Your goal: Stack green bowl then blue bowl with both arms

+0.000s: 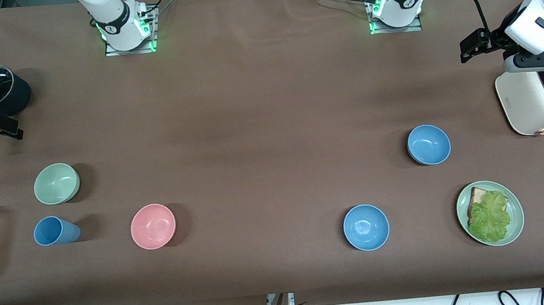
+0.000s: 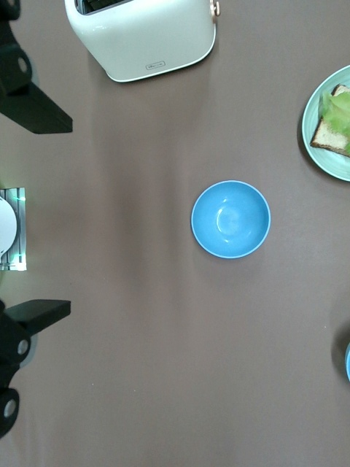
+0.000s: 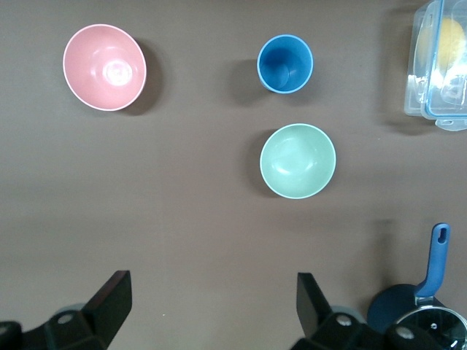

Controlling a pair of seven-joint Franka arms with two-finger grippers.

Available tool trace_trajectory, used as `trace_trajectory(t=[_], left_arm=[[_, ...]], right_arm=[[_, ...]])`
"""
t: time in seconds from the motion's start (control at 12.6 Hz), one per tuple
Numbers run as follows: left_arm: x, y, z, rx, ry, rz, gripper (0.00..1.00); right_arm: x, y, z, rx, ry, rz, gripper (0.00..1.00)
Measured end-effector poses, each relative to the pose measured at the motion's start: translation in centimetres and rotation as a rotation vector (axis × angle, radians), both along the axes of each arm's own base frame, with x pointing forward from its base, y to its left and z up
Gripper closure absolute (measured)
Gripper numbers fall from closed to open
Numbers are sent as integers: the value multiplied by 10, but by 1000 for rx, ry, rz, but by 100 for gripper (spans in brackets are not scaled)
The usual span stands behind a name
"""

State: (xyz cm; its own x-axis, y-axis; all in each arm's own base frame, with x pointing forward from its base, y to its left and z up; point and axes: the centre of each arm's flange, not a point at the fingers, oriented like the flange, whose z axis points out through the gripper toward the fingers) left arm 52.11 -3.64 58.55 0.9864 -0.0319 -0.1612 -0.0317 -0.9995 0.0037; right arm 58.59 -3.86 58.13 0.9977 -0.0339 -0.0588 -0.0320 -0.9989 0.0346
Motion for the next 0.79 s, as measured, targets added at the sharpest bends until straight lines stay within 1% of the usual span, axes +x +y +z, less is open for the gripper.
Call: trace_trajectory(t=[0.79], left_arm=[[0, 0, 0, 0, 1, 1, 0]], right_arm=[[2, -3, 1, -1, -5, -5, 0]])
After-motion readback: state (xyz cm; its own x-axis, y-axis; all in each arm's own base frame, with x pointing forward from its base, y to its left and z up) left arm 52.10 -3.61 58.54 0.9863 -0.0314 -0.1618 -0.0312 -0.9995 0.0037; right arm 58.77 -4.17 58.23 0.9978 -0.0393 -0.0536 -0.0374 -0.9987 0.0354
